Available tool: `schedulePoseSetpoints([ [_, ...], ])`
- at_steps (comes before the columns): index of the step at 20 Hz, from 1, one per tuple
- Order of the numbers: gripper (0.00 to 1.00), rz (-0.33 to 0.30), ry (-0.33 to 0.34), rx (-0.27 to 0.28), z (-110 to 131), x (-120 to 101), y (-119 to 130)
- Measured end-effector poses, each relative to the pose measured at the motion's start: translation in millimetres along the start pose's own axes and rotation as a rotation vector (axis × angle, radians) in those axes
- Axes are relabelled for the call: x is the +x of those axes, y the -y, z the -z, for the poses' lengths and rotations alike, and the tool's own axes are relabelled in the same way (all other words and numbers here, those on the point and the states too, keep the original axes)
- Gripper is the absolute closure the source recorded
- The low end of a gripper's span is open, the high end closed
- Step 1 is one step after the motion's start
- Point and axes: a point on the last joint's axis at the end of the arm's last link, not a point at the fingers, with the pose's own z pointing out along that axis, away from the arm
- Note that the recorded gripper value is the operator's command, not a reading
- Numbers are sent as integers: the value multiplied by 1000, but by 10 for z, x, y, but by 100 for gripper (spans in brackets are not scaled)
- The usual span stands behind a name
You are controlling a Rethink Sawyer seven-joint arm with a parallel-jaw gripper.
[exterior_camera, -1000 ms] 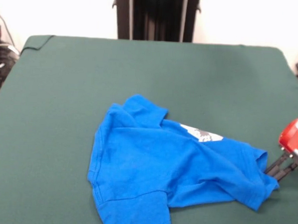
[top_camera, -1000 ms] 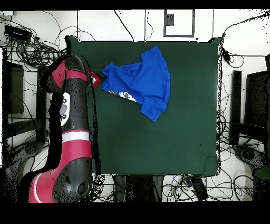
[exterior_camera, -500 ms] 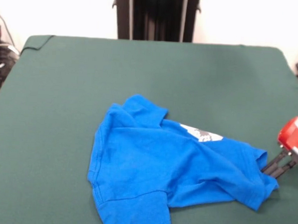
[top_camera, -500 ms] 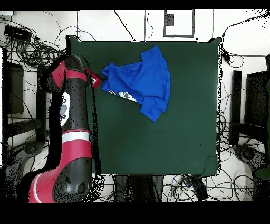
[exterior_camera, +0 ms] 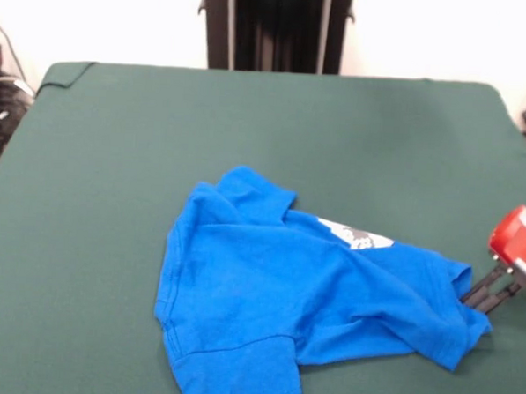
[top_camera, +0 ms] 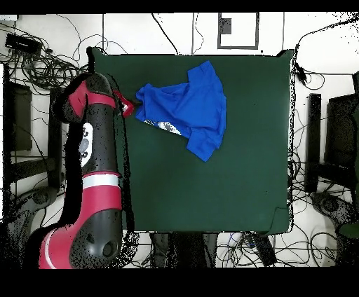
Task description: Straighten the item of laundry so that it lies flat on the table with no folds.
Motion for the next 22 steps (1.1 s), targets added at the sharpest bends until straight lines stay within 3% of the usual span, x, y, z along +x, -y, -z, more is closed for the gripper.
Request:
schedulePoseSetpoints([
  [5, 100, 17, 26, 9, -2, 24, -12],
  [13, 100, 62, 153, 60, -83, 124, 4],
  [22, 100, 28, 246, 79, -130, 205, 1],
])
